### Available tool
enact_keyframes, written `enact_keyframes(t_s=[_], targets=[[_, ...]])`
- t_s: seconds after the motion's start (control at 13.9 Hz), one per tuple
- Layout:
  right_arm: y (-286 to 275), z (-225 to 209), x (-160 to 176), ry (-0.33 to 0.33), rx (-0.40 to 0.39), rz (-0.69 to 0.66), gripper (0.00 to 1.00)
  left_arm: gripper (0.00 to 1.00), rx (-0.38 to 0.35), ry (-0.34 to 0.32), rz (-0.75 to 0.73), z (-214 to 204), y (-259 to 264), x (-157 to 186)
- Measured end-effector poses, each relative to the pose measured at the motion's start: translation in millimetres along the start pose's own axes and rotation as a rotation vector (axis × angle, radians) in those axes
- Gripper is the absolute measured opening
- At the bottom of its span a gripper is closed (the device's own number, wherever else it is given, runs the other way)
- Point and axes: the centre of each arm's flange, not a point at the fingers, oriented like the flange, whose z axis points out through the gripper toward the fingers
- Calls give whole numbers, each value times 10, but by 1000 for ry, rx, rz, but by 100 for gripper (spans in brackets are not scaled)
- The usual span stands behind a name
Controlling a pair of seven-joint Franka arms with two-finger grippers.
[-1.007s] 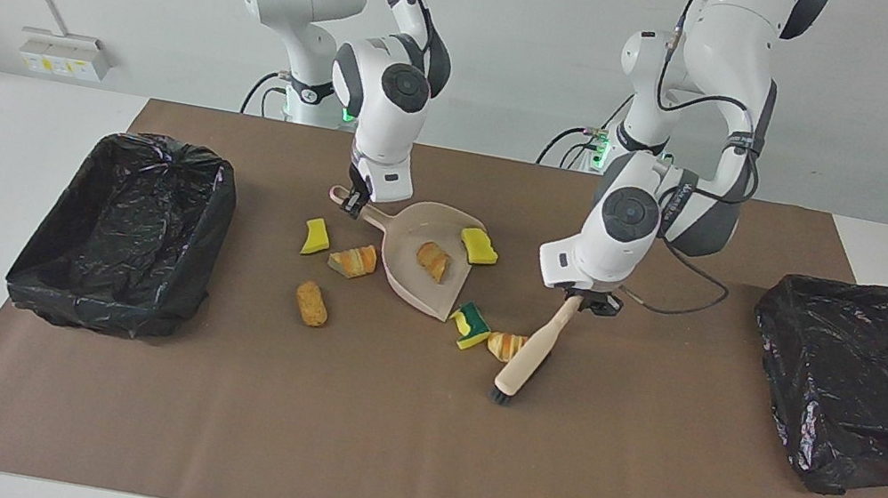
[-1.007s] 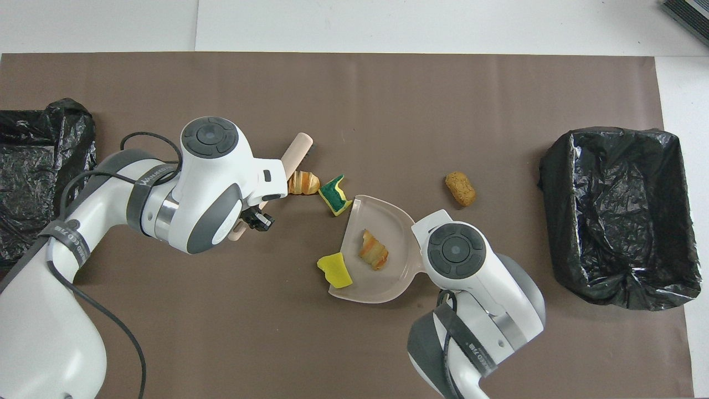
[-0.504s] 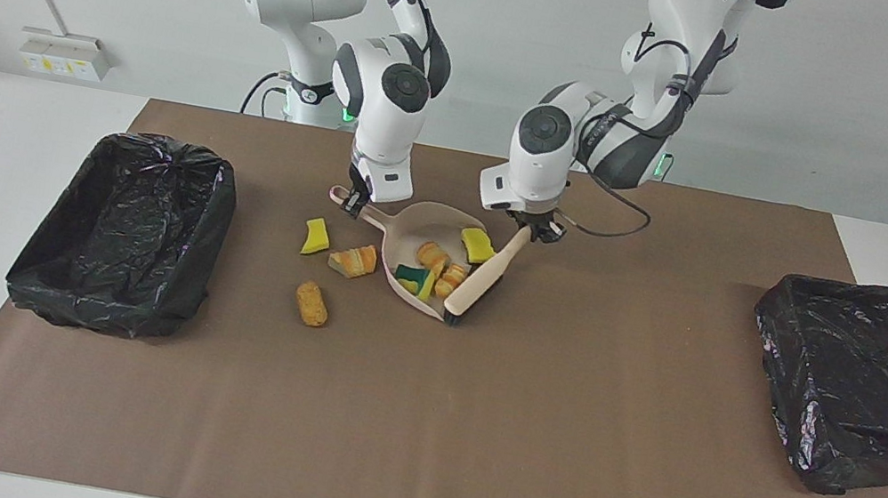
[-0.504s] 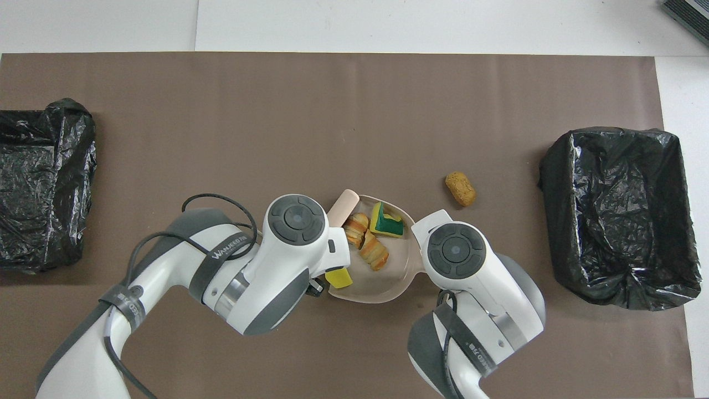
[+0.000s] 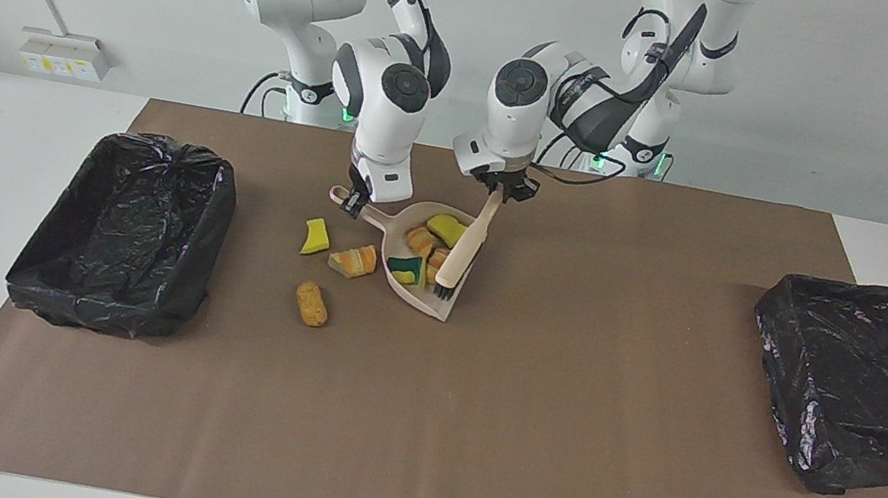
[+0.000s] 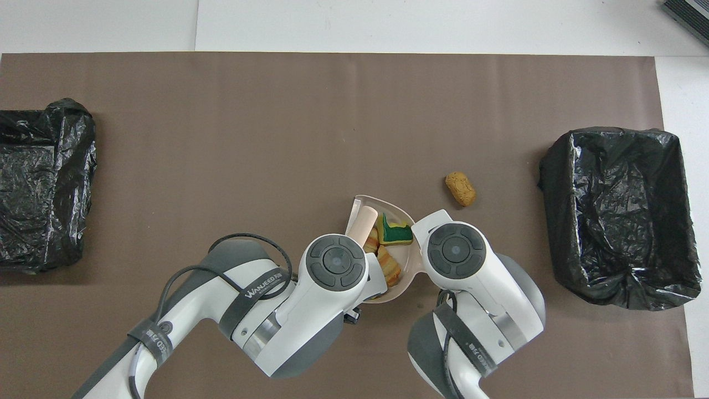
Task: Sweep and dump trash in bin
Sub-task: 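Sweep the farther sponges into the dustpan with the left gripper's brush, then carry the loaded dustpan to the trash bag with the right gripper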
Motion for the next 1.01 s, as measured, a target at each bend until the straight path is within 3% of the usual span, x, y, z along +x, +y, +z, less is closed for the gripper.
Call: enact_keyframes(t_s=[0.22,0.58,0.79,1.01], targets=[[0,0,0,0,0,0,32,28,-44,3,-120,-233,-94,-100],[0,0,0,0,0,0,32,28,3,-6,-269,-777,-705,-444],[6,-26,8,4,-4,1,32,28,25,-7,-333,-715,-694,-637],[73,-189,6,29,-24,12,32,28,-17,-7,-378,-488,-506,-865]])
